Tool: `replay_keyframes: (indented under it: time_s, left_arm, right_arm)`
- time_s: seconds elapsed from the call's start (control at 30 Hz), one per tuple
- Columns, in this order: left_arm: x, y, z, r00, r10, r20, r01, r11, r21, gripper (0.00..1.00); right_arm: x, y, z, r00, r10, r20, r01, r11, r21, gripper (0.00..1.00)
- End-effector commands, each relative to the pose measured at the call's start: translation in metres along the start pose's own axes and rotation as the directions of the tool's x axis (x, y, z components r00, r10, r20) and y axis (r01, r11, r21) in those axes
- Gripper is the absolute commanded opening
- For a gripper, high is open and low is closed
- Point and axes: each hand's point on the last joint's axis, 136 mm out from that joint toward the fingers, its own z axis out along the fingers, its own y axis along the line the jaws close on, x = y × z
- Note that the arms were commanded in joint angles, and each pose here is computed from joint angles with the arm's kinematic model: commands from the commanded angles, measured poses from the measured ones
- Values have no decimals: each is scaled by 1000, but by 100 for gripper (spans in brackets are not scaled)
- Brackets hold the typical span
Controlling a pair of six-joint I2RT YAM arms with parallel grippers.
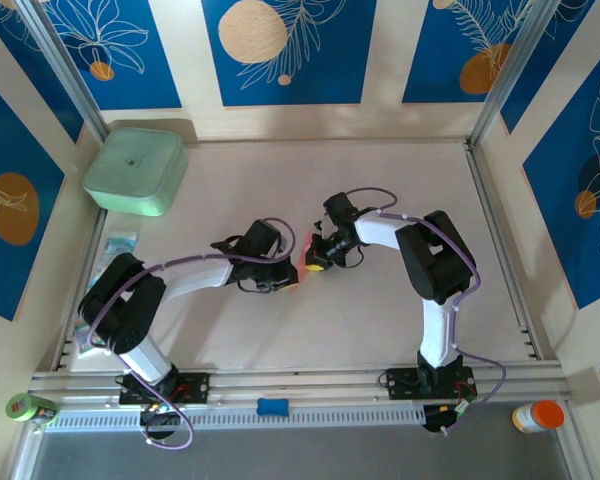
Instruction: Fold a paper plane with a square sheet of paper (pick it up from the middle)
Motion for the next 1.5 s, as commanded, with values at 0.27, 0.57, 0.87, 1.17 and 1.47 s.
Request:
replay_keyframes:
  time_s: [0.27,0.57,0.87,1.17,1.47]
  left_arm:
    - [-19,14,37,1000,-10,14,11,997,-77,4]
    - [0,53,43,999,-39,-19,34,980,-194,0]
    - [16,70,41,996,-45,-73,25,968,-251,0]
    - [17,70,44,995,-46,-90,23,968,-249,0]
    - [21,76,43,994,-55,-96,28,965,-261,0]
  right_arm:
    - [25,-52,21,992,96,-76,-80,978,192,2]
    - [12,-26,7,999,29,-20,-26,994,108,2]
    - [-19,19,-44,989,-73,129,72,997,16,3]
    - [-20,13,-34,990,-95,103,90,995,47,3]
    - [-32,2,-22,992,-98,86,91,993,80,3]
